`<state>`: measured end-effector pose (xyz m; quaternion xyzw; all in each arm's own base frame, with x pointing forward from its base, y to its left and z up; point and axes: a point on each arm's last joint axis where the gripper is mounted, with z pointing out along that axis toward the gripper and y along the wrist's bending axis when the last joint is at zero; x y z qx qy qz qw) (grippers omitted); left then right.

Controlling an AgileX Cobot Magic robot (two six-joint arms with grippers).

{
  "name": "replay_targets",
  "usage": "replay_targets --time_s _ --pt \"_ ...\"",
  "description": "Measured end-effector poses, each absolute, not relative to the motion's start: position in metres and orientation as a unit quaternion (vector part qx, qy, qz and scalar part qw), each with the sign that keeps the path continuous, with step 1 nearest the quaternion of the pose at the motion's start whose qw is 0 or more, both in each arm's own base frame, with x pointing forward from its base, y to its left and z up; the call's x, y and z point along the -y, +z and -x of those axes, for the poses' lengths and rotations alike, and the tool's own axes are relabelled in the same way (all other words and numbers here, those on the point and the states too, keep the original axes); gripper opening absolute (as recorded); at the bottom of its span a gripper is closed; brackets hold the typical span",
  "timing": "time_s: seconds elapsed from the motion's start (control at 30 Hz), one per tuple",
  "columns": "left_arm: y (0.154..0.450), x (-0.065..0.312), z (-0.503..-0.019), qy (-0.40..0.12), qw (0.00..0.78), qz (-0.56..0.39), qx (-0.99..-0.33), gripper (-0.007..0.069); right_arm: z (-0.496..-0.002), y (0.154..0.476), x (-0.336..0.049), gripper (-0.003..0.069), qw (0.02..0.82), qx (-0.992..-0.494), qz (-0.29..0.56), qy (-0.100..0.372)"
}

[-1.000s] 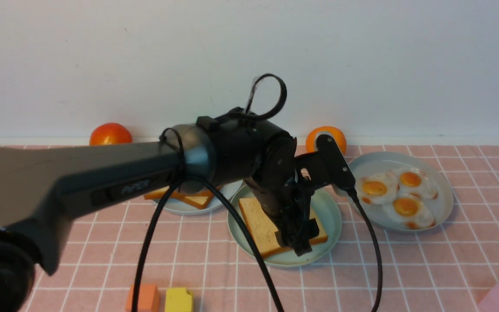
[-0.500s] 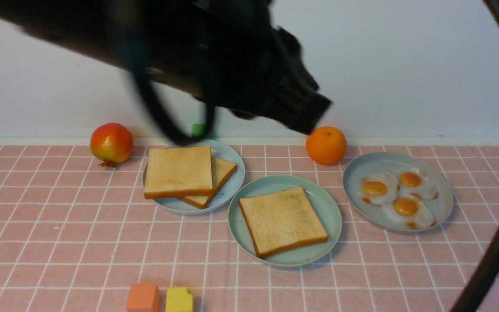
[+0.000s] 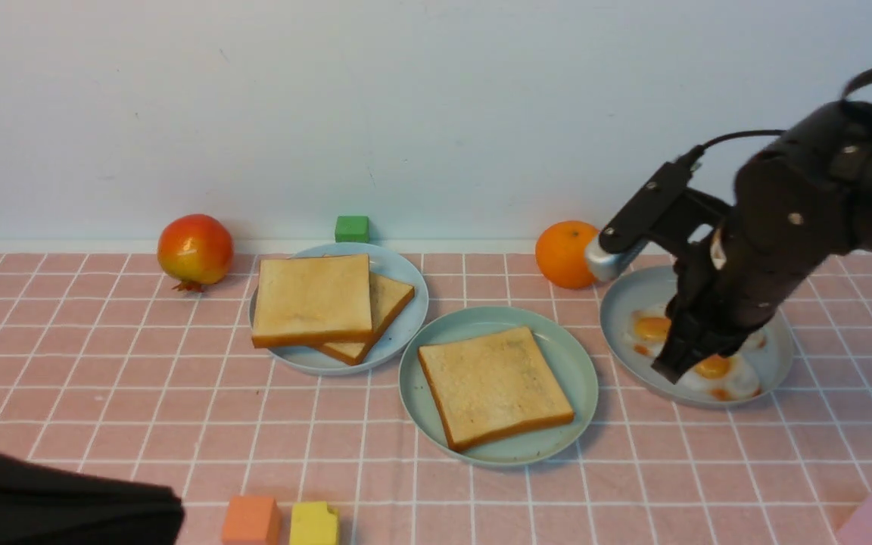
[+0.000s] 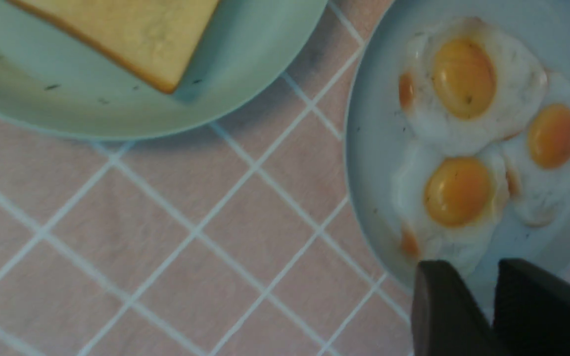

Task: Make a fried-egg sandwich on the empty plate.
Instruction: Use the right arm to grab a fried egg

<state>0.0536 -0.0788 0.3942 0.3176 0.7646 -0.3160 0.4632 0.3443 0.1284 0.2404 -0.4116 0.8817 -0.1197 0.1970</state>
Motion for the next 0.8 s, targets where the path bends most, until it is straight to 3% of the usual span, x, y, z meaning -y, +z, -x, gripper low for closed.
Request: replay_targets --time_s 0.13,0.27,0.8 --pt "0.396 0.068 -0.047 -0.318 0.493 -0.308 -0.749 0.0013 -0.369 0.209 -0.135 0.0354 0.175 -0.871 0.436 -0.144" --pt "0.396 0.069 -0.048 -0.320 0.494 -0.300 -0.751 0.0013 -0.383 0.186 -0.139 0.0419 0.172 -0.858 0.458 -0.160" --pt "0.394 0.072 -0.051 -0.317 0.488 -0.300 -0.756 0.0013 -0.405 0.148 -0.130 0.0436 0.173 -0.818 0.509 -0.204"
